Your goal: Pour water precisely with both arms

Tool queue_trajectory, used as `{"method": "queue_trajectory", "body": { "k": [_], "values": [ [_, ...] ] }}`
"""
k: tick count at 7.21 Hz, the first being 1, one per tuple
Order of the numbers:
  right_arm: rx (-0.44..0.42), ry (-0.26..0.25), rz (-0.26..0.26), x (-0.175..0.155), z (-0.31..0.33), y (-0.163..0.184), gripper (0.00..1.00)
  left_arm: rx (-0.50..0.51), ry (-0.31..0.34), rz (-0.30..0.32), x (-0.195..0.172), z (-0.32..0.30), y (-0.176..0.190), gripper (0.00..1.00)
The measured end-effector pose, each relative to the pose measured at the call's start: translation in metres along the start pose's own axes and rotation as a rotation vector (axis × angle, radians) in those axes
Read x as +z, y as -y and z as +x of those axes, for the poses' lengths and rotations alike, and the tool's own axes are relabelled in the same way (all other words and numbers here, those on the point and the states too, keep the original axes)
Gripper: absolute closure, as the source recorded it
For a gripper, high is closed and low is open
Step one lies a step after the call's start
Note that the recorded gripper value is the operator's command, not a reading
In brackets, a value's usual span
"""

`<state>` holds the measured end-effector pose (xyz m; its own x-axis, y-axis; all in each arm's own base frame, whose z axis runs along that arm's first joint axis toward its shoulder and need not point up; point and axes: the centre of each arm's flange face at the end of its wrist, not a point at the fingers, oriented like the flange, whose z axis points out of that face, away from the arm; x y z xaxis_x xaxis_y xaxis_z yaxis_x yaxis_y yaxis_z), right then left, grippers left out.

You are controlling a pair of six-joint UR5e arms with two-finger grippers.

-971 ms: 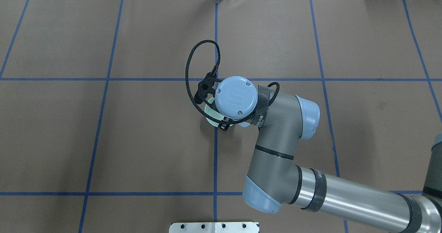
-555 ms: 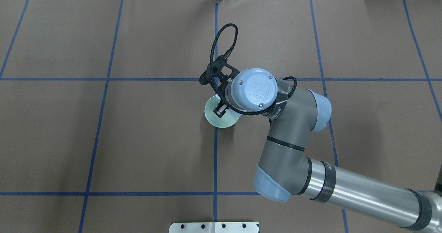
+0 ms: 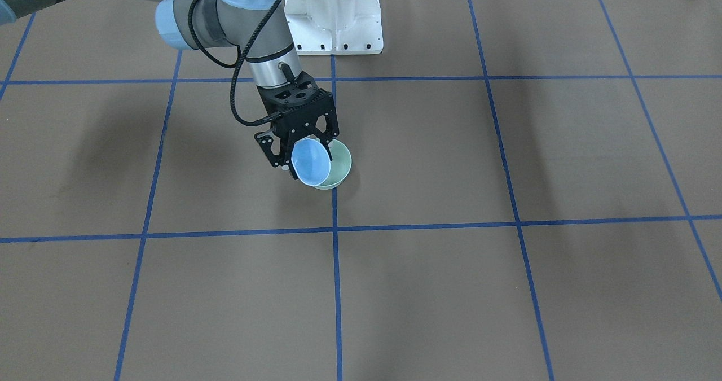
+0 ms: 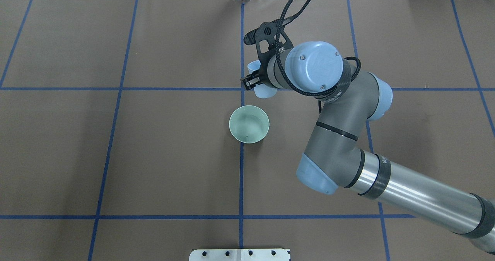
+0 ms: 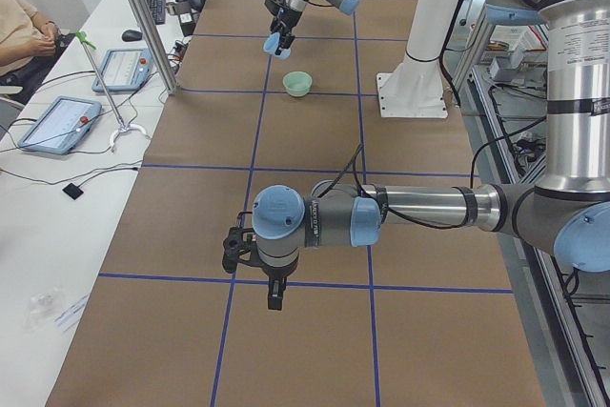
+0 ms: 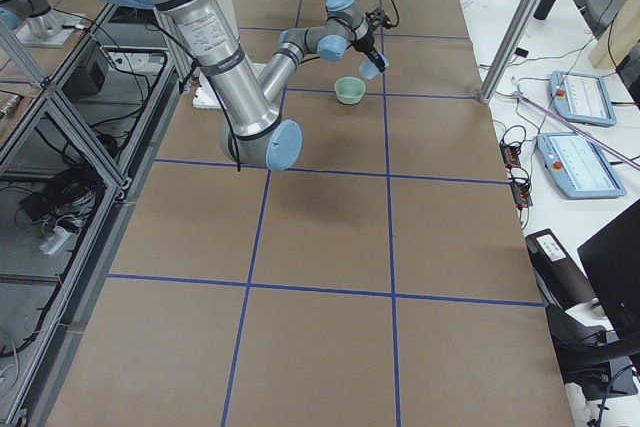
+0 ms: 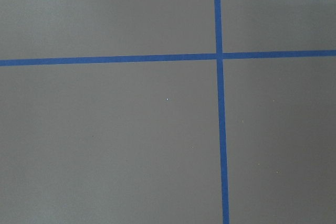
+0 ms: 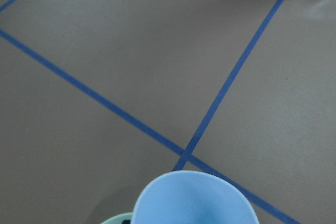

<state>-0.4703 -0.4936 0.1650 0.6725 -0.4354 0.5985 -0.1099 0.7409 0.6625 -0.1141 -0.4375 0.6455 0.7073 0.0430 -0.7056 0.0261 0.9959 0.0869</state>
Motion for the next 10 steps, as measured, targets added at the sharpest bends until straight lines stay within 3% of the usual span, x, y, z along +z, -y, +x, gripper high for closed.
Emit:
{"method": "queue_trajectory", "body": {
  "k": [2, 5, 7, 10],
  "values": [
    [0.098, -0.031, 0.087, -0.011, 0.059, 0.022, 1.00, 0.016, 0.004, 0.008, -0.003, 0.004, 0.004, 0.00],
    [0.207, -0.078, 0.221, -0.013, 0.150, 0.002, 1.00, 0.027, -0.001, 0.013, -0.005, 0.009, 0.007, 0.00],
    [0.258, -0.151, 0.326, -0.008, 0.201, -0.040, 1.00, 0.029, -0.003, 0.015, -0.006, 0.010, 0.008, 0.00],
    [0.268, -0.253, 0.432, 0.000, 0.298, -0.152, 1.00, 0.034, -0.004, 0.019, -0.008, 0.013, 0.010, 0.00]
  ]
}}
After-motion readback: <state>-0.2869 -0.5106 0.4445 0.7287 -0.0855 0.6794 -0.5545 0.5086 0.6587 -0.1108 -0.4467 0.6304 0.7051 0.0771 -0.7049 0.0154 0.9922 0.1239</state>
